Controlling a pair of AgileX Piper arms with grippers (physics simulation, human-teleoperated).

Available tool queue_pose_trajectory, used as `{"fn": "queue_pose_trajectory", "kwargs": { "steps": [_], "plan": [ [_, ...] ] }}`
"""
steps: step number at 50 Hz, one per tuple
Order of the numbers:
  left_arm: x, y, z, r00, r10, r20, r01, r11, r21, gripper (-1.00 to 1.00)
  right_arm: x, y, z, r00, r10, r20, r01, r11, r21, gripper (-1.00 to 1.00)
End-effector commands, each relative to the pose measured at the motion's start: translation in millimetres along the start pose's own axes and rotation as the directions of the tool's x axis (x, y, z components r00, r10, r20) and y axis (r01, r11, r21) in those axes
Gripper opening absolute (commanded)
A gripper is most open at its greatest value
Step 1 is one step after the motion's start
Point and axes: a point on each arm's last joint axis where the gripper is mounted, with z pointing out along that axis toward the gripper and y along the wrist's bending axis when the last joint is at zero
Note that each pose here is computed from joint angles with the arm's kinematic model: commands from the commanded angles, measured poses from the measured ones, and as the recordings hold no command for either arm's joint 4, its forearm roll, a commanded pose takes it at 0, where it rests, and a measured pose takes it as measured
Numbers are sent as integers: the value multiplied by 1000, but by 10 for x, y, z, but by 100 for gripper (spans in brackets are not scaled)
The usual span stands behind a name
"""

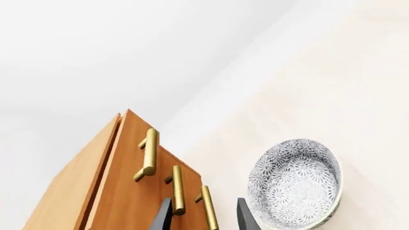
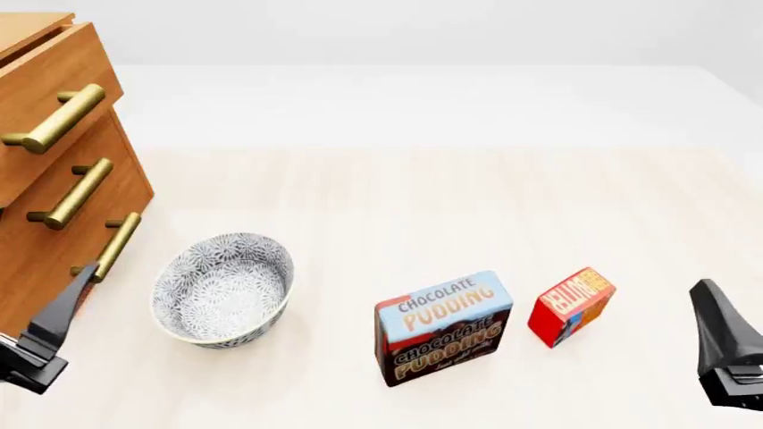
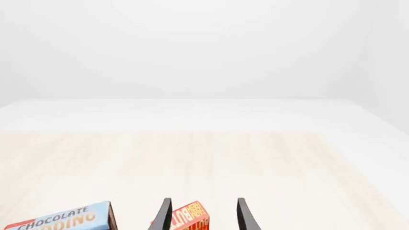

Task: Put the butter at the back in the top drawer of the cabinet and close it.

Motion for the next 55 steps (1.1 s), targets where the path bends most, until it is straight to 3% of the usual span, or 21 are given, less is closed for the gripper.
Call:
{"fn": "queue_pose_trajectory", "kwargs": {
  "steps": [1, 7, 9, 20, 40, 46, 55],
  "plan": [
    [22, 18, 31, 992, 117, -53, -117, 993, 6, 100, 0, 0, 0, 1000, 0, 0, 0, 1000, 0, 100],
    [-99, 114, 59, 987, 154, -39, -154, 988, 10, 100, 0, 0, 0, 1000, 0, 0, 0, 1000, 0, 100],
    [-110, 143, 106, 987, 141, -79, -139, 990, 34, 100, 0, 0, 0, 1000, 0, 0, 0, 1000, 0, 100],
    [-238, 279, 40, 973, 221, -65, -223, 975, -15, 100, 0, 0, 0, 1000, 0, 0, 0, 1000, 0, 100],
    [-314, 360, 204, 941, 332, -64, -334, 943, -10, 100, 0, 0, 0, 1000, 0, 0, 0, 1000, 0, 100],
    [-202, 296, 251, 921, 376, -102, -376, 926, 15, 100, 0, 0, 0, 1000, 0, 0, 0, 1000, 0, 100],
    [-208, 312, 323, 903, 417, -99, -418, 908, 13, 100, 0, 0, 0, 1000, 0, 0, 0, 1000, 0, 100]
  ]
}}
